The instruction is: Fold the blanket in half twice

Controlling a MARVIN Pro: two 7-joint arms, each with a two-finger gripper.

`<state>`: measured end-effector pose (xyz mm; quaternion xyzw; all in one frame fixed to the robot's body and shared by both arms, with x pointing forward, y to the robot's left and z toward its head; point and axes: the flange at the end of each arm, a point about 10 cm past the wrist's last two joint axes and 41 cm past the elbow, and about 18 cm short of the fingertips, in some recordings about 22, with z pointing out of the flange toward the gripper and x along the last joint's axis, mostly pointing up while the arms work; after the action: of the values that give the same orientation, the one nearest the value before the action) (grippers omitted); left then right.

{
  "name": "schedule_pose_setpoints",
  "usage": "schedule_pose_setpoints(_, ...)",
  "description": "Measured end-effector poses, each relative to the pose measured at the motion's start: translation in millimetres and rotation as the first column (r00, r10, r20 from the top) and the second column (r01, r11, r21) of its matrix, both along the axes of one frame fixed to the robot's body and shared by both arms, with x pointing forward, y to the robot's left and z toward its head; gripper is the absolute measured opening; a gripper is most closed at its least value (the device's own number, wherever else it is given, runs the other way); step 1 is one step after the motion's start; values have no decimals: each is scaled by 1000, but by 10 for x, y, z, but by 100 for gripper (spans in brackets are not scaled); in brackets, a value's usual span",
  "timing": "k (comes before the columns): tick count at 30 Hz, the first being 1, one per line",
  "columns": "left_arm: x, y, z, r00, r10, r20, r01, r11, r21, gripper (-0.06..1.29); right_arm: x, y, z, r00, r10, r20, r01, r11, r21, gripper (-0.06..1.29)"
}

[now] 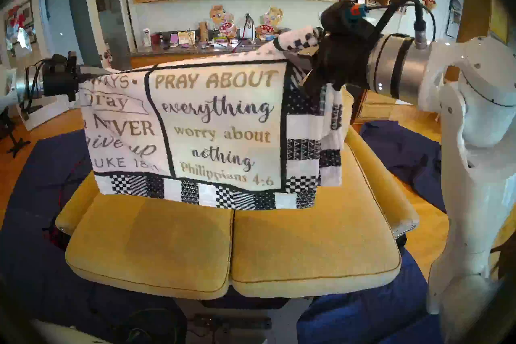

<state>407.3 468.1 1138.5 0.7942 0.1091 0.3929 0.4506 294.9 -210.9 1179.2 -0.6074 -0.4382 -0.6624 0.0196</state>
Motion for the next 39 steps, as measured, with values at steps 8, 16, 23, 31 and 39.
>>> schedule_pose_setpoints(8, 4, -1, -66, 1000, 0, -17, 0, 1000, 0, 5, -7, 2, -10, 1000, 8, -8, -8, 1000, -9, 9)
schedule_pose_setpoints(16, 9, -5, -190, 999, 0, -48, 0, 1000, 2, 5, -9, 7, -41, 1000, 16, -23, -16, 1000, -17, 9)
schedule_pose_setpoints(23, 11, -12, -319, 997, -2, -80, 2, 1000, 2, 5, -4, 10, -77, 999, 17, -36, -18, 1000, -22, 9)
schedule_pose_setpoints(31, 8, -20, -464, 993, -4, -115, 4, 1000, 2, 5, 4, 16, -131, 998, 19, -55, -20, 999, -28, 9)
schedule_pose_setpoints(39, 0, -28, -608, 989, -6, -151, 6, 1000, 2, 5, 12, 24, -187, 997, 20, -75, -23, 999, -35, 9)
